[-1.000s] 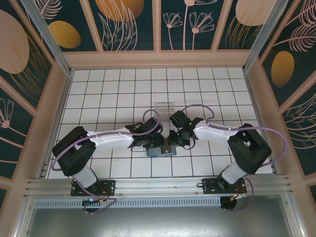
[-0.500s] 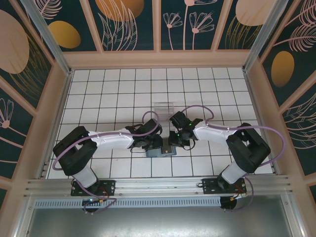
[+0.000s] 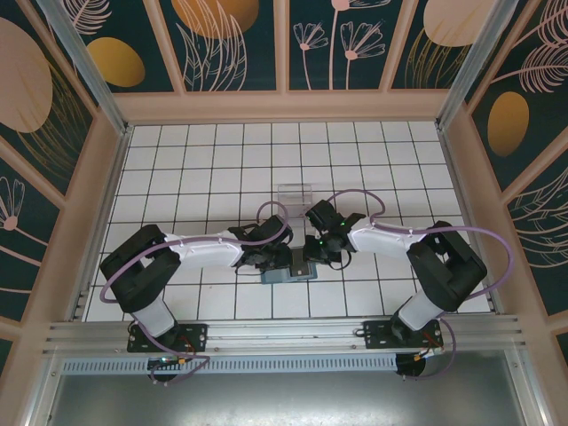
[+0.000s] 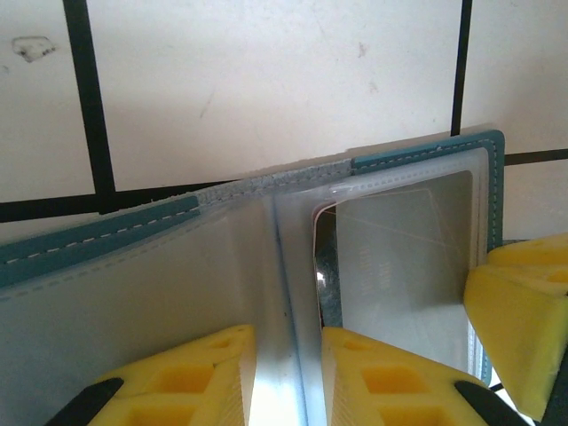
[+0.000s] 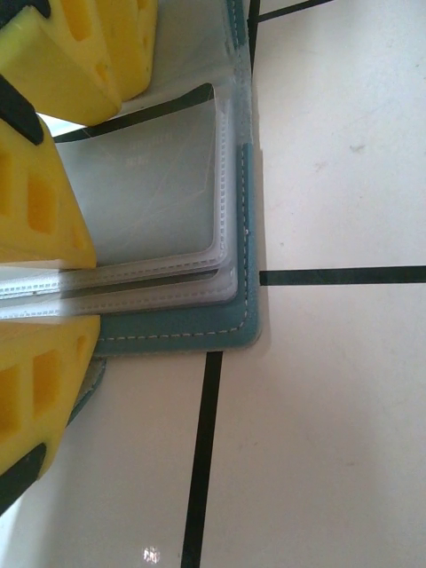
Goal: Take the credit cards out of the card holder
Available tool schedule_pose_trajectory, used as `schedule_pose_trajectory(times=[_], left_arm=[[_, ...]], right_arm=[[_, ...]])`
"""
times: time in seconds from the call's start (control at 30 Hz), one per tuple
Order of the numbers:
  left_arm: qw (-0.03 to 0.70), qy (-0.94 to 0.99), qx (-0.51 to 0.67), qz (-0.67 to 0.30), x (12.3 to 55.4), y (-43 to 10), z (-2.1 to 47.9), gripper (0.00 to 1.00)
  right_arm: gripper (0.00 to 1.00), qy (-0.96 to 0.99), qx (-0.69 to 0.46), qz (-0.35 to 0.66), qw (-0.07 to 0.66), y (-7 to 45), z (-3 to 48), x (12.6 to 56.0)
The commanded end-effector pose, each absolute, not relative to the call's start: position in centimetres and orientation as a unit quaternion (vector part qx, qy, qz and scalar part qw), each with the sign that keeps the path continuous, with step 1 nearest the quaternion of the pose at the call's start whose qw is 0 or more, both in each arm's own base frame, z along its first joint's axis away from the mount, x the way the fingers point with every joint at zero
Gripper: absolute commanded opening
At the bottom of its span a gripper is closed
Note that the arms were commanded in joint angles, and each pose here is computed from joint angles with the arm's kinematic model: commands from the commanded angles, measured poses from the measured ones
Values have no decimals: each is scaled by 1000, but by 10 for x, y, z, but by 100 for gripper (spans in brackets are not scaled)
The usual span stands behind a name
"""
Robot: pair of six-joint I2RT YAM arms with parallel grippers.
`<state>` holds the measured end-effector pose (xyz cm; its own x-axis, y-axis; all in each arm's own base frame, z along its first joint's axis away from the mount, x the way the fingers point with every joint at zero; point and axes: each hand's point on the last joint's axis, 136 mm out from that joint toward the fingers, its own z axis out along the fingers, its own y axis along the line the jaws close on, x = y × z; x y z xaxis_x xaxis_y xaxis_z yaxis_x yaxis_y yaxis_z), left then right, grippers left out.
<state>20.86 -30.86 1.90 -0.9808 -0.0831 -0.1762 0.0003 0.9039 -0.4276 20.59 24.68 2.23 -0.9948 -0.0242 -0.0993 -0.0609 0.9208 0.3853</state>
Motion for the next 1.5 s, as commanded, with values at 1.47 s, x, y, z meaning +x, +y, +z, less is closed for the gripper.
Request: schedule_pose_trajectory(times=[1.47], left_arm=[[114, 967, -10, -229, 222, -324, 41, 32]], right_arm=[[33, 982, -8, 181, 50, 237, 26, 200]])
